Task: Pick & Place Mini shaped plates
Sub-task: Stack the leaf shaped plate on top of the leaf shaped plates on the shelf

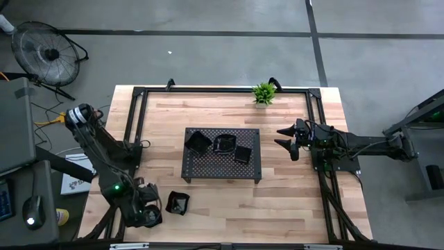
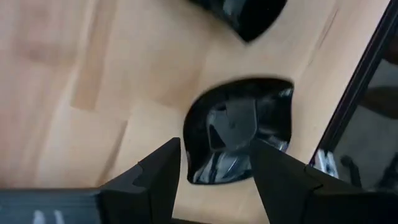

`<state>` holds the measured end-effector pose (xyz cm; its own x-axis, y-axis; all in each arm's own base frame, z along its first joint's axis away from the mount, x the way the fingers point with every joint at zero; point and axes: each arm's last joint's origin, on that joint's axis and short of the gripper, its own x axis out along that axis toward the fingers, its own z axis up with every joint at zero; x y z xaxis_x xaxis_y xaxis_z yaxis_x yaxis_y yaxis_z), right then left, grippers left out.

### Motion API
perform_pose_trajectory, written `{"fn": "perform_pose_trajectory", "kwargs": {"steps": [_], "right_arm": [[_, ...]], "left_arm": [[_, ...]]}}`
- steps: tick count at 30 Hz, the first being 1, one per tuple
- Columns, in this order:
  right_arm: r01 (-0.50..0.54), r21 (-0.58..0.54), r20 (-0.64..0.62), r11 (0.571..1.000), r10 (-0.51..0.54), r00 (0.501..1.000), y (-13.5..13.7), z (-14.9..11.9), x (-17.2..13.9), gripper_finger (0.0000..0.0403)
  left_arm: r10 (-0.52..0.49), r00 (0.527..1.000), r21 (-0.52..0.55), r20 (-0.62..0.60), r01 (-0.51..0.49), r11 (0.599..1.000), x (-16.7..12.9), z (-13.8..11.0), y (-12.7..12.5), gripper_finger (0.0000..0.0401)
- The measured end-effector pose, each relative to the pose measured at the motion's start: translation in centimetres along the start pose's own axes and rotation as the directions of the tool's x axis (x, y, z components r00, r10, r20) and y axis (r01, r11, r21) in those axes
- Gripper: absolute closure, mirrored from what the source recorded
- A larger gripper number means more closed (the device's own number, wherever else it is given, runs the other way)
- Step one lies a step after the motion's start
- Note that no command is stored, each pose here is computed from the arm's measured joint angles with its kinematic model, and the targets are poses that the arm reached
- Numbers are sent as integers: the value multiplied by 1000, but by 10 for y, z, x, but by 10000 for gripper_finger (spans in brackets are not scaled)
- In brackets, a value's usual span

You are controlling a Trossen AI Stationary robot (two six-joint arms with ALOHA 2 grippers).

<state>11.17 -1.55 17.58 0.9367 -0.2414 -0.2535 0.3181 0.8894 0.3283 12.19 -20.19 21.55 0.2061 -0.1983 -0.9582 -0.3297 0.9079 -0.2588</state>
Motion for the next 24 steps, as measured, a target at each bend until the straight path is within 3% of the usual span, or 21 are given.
{"fn": "perform_pose_trajectory", "kwargs": {"steps": [7, 17, 24], "right_arm": [[0, 0, 0, 1000, 0, 1000, 0, 0, 0, 157], [0, 0, 0, 1000, 0, 1000, 0, 0, 0, 157], [0, 0, 0, 1000, 0, 1000, 0, 0, 0, 157]], "left_arm": [[-96, 987, -42, -132, 92, 995, 19, -10, 18, 213], [7, 987, -55, -158, -16, 998, 18, -12, 32, 213], [-11, 985, -49, -170, 3, 999, 28, -4, 39, 213]]}}
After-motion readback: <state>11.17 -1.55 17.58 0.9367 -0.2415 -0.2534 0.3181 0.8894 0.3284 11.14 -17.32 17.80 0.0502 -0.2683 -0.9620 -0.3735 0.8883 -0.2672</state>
